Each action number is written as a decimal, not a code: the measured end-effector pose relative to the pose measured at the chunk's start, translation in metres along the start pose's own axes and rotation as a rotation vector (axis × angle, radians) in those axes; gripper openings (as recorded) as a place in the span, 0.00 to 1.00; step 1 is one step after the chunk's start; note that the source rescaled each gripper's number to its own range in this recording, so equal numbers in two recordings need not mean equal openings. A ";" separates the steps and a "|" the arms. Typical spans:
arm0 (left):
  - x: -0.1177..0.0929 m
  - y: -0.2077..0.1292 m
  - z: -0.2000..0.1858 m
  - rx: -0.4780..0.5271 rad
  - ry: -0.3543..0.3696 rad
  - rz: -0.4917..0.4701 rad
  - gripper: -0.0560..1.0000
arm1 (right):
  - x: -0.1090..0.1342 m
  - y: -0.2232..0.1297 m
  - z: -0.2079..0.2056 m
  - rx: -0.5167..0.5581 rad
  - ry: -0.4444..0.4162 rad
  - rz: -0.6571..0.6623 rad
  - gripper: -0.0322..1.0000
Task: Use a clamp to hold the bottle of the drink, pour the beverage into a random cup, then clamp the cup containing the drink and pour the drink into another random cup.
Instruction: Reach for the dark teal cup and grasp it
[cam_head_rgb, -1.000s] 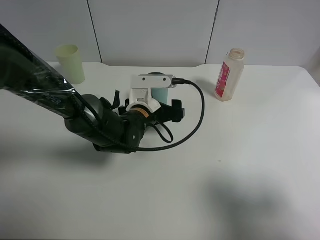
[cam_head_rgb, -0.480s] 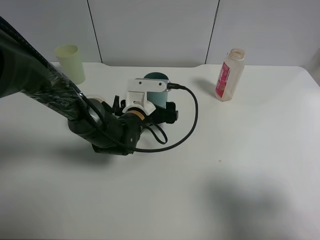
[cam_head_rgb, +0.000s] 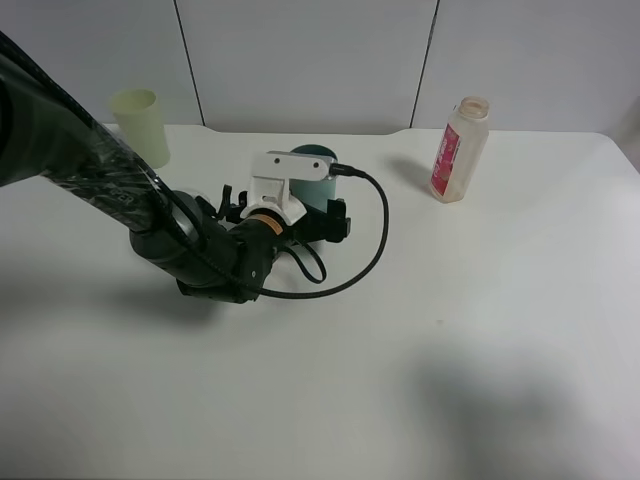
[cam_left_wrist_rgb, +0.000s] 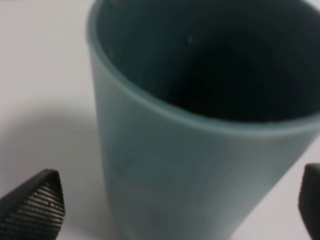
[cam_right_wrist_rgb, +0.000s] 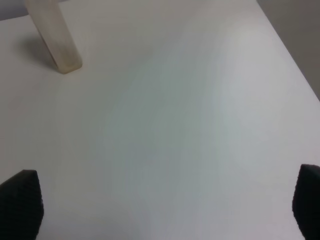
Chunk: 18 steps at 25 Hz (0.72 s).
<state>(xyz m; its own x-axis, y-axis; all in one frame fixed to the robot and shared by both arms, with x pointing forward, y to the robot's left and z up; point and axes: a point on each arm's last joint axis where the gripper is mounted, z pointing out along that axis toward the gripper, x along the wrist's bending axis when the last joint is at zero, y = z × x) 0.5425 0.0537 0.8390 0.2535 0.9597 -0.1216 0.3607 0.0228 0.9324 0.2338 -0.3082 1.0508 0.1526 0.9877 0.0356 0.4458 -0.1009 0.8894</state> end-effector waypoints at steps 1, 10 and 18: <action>0.000 -0.001 0.000 -0.001 -0.002 0.005 0.84 | 0.000 0.000 0.000 0.000 0.000 0.000 1.00; -0.001 -0.002 0.006 -0.023 -0.017 0.021 0.84 | 0.000 0.000 0.000 0.000 0.000 0.000 1.00; -0.002 -0.001 0.021 -0.050 -0.036 0.027 0.84 | 0.000 0.000 0.000 0.000 0.000 0.000 1.00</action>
<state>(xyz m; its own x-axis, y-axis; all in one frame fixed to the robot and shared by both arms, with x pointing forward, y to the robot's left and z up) 0.5605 0.0460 0.8307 0.2953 0.9493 -0.1076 0.3080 0.0120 0.9513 0.2338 -0.3082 1.0508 0.1526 0.9877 0.0356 0.4458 -0.1009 0.8894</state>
